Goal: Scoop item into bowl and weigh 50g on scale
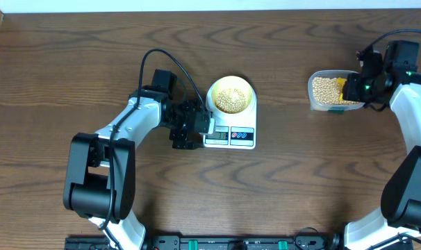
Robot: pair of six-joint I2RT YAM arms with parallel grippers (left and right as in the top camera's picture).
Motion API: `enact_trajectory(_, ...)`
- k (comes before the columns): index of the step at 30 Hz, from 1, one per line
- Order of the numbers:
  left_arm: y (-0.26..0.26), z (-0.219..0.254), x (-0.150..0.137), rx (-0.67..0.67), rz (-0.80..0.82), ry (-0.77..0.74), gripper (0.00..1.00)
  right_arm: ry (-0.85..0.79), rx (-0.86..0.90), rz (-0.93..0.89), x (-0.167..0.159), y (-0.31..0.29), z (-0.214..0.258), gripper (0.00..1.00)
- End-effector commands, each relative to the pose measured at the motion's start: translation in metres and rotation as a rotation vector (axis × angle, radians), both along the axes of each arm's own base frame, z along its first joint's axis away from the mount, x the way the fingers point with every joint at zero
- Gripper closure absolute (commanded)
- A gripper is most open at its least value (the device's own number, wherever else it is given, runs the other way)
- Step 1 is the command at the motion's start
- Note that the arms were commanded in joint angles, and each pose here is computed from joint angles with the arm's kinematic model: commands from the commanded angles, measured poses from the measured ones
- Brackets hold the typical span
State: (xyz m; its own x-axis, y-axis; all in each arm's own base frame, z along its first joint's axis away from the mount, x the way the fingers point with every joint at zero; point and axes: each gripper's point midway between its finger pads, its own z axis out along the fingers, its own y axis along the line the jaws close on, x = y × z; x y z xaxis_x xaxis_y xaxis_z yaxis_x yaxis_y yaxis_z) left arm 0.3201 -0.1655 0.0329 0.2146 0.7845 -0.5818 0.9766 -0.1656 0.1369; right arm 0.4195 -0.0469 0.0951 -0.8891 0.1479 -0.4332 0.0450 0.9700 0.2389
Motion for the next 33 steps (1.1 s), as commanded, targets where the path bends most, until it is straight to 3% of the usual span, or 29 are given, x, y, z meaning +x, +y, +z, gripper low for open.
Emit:
enact_trajectory(1, -0.002, -0.006, -0.006, -0.011, -0.015, 0.023, 0.02, 0.007, 0.076, 0.004, -0.007, 0.012, -0.005, 0.99)
enact_trajectory(7, -0.002, -0.006, -0.006, -0.011, -0.015, 0.023, 0.03, -0.022, 0.192, 0.037, -0.006, 0.025, 0.003, 0.99)
enact_trajectory(20, -0.002, -0.006, -0.006, -0.011, -0.015, 0.023, 0.02, -0.168, 0.529, -0.035, -0.014, -0.019, 0.043, 0.99)
enact_trajectory(33, -0.002, -0.006, -0.006, -0.011, -0.015, 0.023, 0.02, -0.240, 0.637, -0.067, -0.022, -0.042, 0.060, 0.99)
